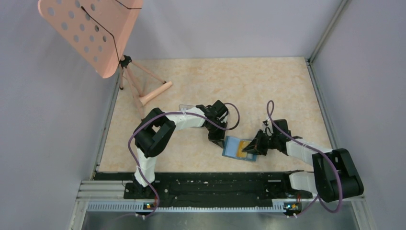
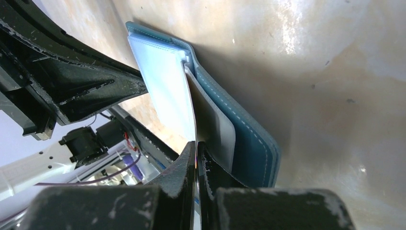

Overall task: Put the credit cards into the card holder
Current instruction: Insert the credit card into the card holder.

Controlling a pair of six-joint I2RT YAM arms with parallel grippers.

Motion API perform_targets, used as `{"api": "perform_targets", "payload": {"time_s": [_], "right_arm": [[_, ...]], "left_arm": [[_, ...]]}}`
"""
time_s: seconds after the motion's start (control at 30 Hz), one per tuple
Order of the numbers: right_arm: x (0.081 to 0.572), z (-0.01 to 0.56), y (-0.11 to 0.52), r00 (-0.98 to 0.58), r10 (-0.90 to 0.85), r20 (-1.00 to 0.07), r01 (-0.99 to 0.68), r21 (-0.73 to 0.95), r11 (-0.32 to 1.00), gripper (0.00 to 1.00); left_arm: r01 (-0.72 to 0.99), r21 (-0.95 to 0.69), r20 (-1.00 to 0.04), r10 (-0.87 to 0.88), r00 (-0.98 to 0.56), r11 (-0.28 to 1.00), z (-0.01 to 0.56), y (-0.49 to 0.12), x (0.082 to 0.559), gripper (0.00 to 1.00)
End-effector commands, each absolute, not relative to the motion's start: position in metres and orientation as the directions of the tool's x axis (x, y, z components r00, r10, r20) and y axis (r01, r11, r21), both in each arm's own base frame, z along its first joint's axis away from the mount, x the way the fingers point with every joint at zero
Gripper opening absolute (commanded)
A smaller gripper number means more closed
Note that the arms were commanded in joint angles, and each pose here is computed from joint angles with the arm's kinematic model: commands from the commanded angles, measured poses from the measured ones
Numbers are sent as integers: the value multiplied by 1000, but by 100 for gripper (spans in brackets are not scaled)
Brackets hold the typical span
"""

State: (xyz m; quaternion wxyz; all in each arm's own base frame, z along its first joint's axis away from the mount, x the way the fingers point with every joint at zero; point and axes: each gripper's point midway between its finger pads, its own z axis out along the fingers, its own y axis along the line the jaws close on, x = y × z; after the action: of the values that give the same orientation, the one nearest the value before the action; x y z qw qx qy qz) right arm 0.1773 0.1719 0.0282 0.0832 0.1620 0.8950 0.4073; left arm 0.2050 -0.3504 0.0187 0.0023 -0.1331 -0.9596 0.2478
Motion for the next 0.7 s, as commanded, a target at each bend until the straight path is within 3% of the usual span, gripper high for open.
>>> {"api": "perform_targets", "payload": {"time_s": [0.0,0.67], "right_arm": [[171,15,172,-934,357,20,249,751,611,0],[196,10,217,-982,189,-27,97,781,617,0]], "left_arm": [[256,-442,29,299,-954,860,-14,-347,181,0],[241,-348,16,263,-965,906,-1,-327,183,0]]}}
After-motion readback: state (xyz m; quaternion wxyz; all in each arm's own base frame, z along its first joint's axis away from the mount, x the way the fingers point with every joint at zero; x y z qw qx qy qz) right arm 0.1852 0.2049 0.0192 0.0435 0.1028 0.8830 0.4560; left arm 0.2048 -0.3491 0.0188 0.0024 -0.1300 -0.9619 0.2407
